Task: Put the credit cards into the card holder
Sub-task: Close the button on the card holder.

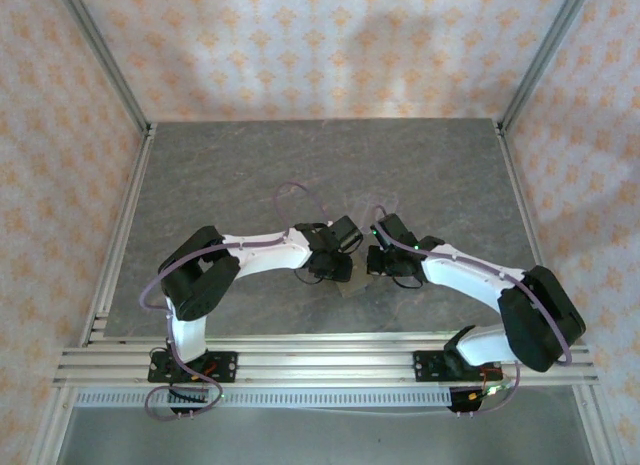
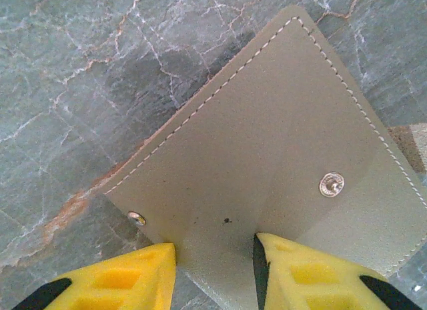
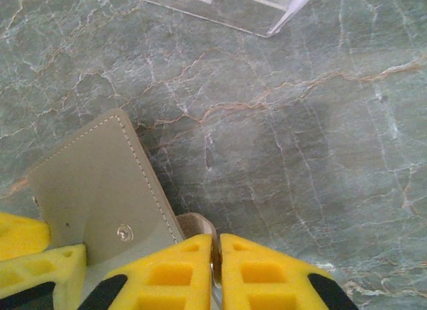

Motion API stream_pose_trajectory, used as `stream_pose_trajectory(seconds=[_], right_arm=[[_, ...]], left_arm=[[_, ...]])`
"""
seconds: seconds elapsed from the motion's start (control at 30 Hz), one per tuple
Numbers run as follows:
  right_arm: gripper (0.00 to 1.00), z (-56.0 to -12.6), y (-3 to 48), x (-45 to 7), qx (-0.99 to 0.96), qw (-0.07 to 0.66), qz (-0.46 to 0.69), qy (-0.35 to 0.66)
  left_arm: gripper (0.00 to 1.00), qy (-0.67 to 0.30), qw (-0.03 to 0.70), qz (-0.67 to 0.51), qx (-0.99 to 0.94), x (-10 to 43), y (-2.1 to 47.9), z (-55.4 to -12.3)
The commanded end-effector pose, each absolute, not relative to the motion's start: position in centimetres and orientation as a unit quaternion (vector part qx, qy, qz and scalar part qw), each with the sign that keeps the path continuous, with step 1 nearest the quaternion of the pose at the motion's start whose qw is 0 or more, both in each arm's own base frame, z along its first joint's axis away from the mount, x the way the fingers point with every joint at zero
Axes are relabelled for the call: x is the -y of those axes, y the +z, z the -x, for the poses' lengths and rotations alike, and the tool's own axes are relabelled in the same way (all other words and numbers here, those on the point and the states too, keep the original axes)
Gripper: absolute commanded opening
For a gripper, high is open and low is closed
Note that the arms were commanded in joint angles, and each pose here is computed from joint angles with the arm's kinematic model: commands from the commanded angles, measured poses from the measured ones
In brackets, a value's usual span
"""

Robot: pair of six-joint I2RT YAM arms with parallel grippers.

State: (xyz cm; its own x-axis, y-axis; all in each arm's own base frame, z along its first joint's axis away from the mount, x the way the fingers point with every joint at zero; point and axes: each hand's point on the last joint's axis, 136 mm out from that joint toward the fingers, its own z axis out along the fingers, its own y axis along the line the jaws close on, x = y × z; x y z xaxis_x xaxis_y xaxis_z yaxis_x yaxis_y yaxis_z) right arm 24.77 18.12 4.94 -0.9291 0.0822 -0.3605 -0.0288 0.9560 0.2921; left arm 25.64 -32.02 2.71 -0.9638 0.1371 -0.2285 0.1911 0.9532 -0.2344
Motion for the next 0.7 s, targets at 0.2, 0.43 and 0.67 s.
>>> stream_pose_trajectory(seconds=[0.2, 0.43, 0.67], right_arm=[[0.0, -24.5, 6.4, -19.3, -0.962, 0.192, -0.007, 0.196], [0.0, -24.8, 7.4, -19.9, -0.956, 0.193, -0.008, 0.22], [0.0, -24.4, 6.8, -20.5, -0.955, 0.178, -0.011, 0.238]], left_arm=[[0.36, -0.115, 0.081, -0.112, -0.984, 31.4, 1.7, -23.6], [0.36, -0.125, 0.068, -0.144, -0.979, 31.2, 2.4, -22.3], [0.38, -0.143, 0.092, -0.125, -0.977, 31.4, 4.9, -23.4]])
